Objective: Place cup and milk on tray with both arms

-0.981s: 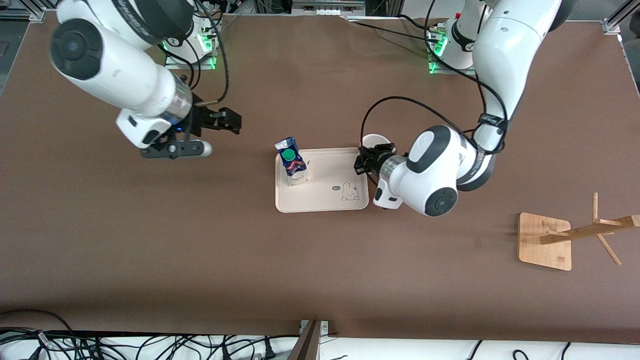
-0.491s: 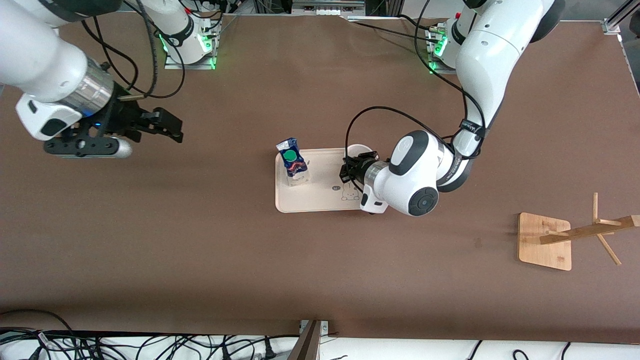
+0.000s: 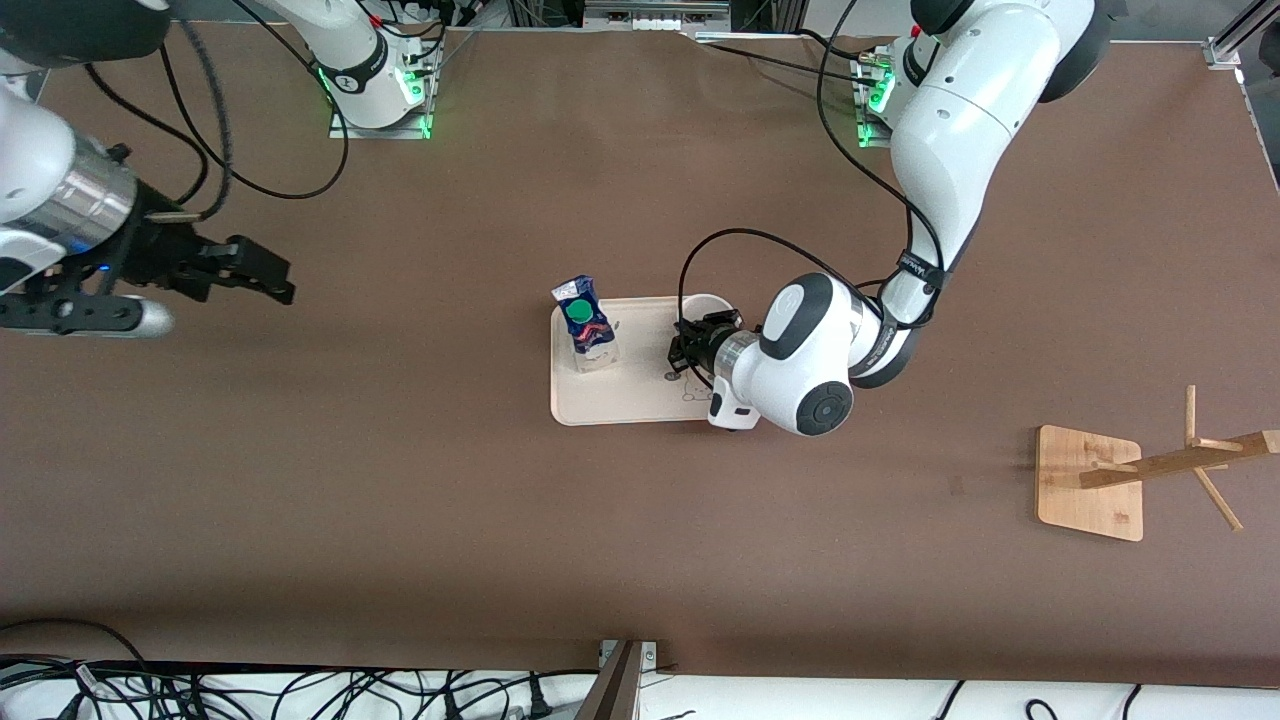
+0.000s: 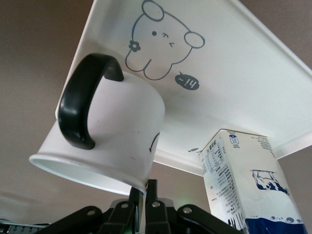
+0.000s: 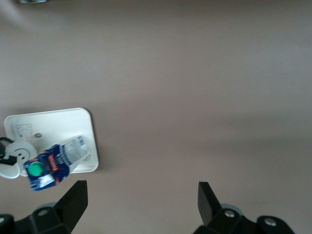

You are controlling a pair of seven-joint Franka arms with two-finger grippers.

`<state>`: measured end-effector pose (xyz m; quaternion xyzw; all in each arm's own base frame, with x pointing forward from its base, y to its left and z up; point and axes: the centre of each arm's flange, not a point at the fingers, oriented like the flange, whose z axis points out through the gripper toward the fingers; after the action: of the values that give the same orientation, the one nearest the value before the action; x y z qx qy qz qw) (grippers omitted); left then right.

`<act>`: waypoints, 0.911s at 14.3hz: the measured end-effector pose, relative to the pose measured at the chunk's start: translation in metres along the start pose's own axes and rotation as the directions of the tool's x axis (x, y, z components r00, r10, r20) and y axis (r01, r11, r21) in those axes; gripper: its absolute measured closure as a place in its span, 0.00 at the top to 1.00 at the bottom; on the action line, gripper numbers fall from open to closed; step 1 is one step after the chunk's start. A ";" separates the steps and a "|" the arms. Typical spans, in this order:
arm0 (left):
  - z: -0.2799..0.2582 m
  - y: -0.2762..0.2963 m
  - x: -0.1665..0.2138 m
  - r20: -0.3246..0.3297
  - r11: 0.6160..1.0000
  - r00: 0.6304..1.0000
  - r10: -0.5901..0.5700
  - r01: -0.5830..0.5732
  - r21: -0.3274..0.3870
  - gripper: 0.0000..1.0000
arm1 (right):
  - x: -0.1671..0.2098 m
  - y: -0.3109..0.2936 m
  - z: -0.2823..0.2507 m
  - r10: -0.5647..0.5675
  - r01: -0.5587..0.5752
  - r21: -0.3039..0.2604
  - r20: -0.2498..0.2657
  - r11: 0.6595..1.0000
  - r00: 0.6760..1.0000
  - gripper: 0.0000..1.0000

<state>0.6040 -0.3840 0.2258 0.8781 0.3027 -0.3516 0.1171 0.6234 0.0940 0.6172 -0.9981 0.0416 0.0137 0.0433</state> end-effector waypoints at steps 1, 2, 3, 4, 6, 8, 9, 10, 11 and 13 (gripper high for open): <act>0.000 0.000 0.000 0.000 1.000 1.000 0.000 0.000 0.000 0.06 | 0.006 0.026 0.001 0.007 -0.007 0.000 0.004 1.000 1.000 1.00; 0.000 0.000 0.000 -0.001 1.000 1.000 -0.001 0.001 0.000 0.06 | 0.010 0.050 0.003 0.007 -0.007 -0.010 0.009 1.000 1.000 1.00; 0.000 0.000 0.000 -0.001 1.000 1.000 -0.001 0.001 0.000 0.06 | 0.012 0.067 0.006 -0.005 0.006 -0.045 0.012 0.999 1.000 1.00; 0.000 0.000 0.001 -0.001 1.000 1.000 -0.002 0.002 0.000 0.12 | 0.012 0.072 0.009 -0.025 0.026 -0.087 0.019 0.996 1.000 1.00; 0.000 -0.001 0.002 -0.002 1.000 1.000 -0.002 0.002 0.000 0.29 | 0.009 0.065 0.016 -0.060 0.062 -0.118 0.016 0.991 0.998 1.00; -0.001 -0.001 0.002 -0.002 1.000 1.000 -0.002 0.002 0.000 0.48 | 0.008 0.060 0.026 -0.080 0.078 -0.129 -0.013 0.989 0.997 1.00; -0.001 -0.001 0.002 -0.003 1.000 1.000 -0.002 0.002 0.000 0.57 | 0.006 0.061 0.031 -0.083 0.079 -0.139 -0.021 0.987 0.996 1.00; -0.001 -0.001 0.002 -0.003 1.000 1.000 -0.002 0.002 0.000 0.67 | 0.003 0.063 0.033 -0.082 0.078 -0.145 -0.026 0.986 0.996 1.00; -0.001 -0.001 0.002 -0.003 1.000 1.000 -0.002 0.002 0.000 0.76 | 0.000 0.065 0.032 -0.081 0.076 -0.148 -0.031 0.986 0.996 1.00; -0.002 0.000 0.002 -0.005 1.000 1.000 -0.001 0.001 -0.002 0.96 | -0.004 0.067 0.027 -0.079 0.072 -0.148 -0.042 0.986 0.996 1.00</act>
<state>0.6062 -0.3818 0.2262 0.8788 0.3037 -0.3490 0.1173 0.6130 0.0299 0.5844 -0.9995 0.0038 -0.0088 -0.0306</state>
